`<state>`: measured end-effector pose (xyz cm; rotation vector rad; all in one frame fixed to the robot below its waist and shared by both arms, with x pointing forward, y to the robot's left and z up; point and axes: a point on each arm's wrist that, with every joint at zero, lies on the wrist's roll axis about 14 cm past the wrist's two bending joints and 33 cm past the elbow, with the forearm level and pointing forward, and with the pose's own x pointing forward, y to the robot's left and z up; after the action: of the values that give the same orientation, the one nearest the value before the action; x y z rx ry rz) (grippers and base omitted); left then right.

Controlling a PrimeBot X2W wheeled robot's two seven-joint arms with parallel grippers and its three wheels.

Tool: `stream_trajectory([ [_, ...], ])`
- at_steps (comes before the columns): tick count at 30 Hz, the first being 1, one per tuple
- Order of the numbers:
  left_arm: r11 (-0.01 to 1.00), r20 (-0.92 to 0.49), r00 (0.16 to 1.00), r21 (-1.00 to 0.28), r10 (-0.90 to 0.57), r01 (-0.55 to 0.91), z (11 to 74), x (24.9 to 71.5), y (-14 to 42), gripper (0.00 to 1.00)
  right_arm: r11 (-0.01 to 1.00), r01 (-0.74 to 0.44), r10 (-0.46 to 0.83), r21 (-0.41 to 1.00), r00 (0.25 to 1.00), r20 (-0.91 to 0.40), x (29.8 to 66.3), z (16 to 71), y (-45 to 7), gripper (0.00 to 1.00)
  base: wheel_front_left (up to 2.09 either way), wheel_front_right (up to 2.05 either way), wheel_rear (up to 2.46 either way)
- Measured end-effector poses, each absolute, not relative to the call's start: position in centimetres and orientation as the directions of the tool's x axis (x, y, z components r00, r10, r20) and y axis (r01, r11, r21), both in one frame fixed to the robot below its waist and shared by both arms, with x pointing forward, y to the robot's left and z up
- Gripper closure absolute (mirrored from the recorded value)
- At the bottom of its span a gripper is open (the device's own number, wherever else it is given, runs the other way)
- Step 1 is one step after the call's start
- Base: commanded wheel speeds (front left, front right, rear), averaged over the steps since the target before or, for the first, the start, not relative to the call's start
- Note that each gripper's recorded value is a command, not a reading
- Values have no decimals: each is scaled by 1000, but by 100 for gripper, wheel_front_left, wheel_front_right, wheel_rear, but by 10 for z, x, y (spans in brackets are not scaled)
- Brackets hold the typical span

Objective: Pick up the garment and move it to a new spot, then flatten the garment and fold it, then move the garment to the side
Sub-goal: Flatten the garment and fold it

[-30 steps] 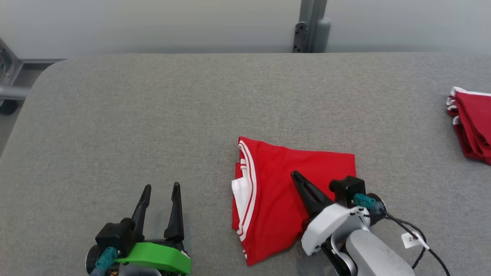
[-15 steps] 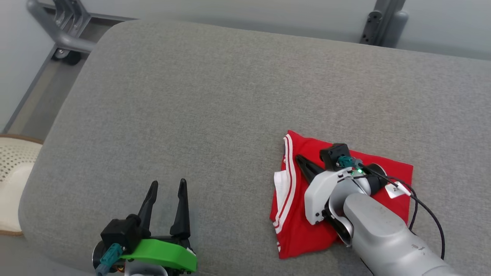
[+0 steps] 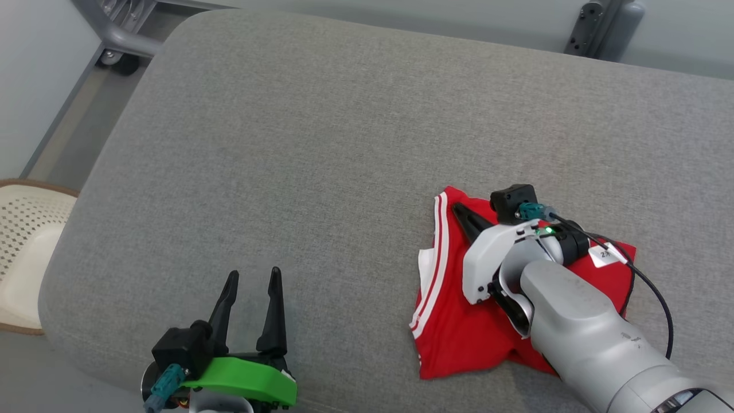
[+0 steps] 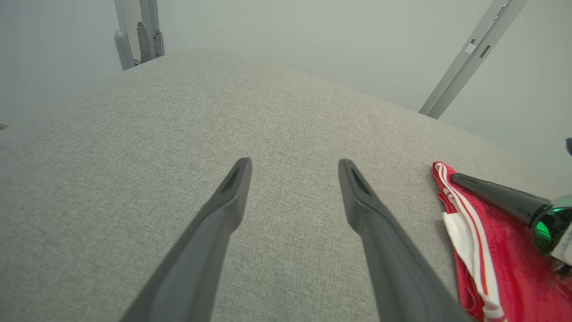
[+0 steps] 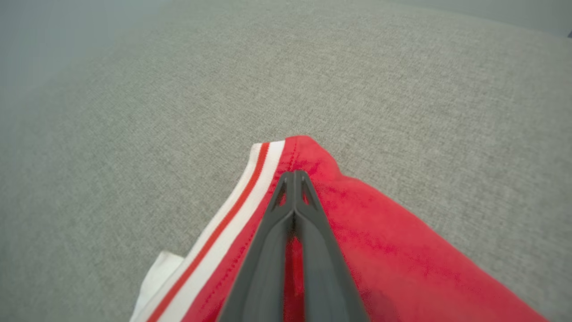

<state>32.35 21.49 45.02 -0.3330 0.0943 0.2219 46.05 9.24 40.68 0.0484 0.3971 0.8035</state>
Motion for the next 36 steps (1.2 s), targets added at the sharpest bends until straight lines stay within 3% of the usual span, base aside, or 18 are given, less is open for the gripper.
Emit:
stream_trajectory([
  [5,934,-115,982,-309,150,-179,452,333,203,0,715,-667,699,209,681,-218,475,440,83,96,0,0,0],
  [6,938,-108,985,-307,135,-162,454,336,199,0,720,-661,694,213,693,-194,478,448,80,78,0,0,0],
  [7,943,-100,988,-300,119,-144,455,339,196,0,725,-654,687,218,709,-159,483,459,77,66,0,0,0],
  [9,953,-71,995,-292,68,-86,463,351,184,0,751,-625,647,212,761,-49,497,492,54,17,0,0,0],
  [10,955,-63,997,-289,49,-65,465,354,179,0,765,-609,627,211,778,-29,498,496,43,0,0,0,0],
  [23,949,-5,994,-299,-107,100,479,377,131,0,907,-380,369,183,925,92,453,513,-76,0,0,0,0],
  [36,944,-5,995,-317,-103,96,480,366,128,0,963,-207,190,175,976,108,380,511,-132,0,0,0,0],
])
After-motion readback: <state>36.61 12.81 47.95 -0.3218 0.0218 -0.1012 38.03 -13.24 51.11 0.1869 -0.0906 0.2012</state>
